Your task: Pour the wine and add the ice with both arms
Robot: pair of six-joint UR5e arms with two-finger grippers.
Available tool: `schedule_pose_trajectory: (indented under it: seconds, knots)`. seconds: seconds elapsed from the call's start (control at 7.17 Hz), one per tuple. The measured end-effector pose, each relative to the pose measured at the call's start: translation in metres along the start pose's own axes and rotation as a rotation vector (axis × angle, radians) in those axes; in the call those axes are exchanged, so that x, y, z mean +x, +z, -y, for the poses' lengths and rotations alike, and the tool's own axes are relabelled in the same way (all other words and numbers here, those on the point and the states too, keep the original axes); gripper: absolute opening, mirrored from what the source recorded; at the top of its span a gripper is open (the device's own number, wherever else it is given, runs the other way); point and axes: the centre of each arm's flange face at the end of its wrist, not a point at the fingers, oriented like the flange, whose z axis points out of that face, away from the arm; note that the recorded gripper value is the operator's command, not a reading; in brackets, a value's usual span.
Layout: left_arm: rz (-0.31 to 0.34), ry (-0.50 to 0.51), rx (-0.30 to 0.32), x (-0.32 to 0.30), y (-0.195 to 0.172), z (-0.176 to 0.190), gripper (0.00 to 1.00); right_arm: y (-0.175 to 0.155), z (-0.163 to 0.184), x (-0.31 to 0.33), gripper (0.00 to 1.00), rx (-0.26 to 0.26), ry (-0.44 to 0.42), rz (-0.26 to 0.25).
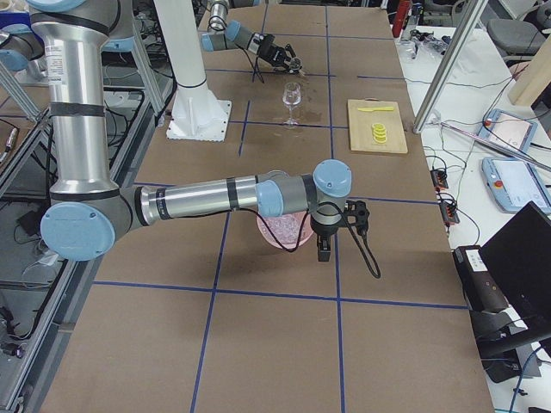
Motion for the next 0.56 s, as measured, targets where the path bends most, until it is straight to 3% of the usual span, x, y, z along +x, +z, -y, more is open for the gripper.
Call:
schedule_pose_trajectory:
  seconds: [0.56]
  knots:
    - [-0.023,0.121,-0.071,0.016,0.005,0.018,0.00,0.003,0.000,0.002,1.00,-0.011,0.008,0.013]
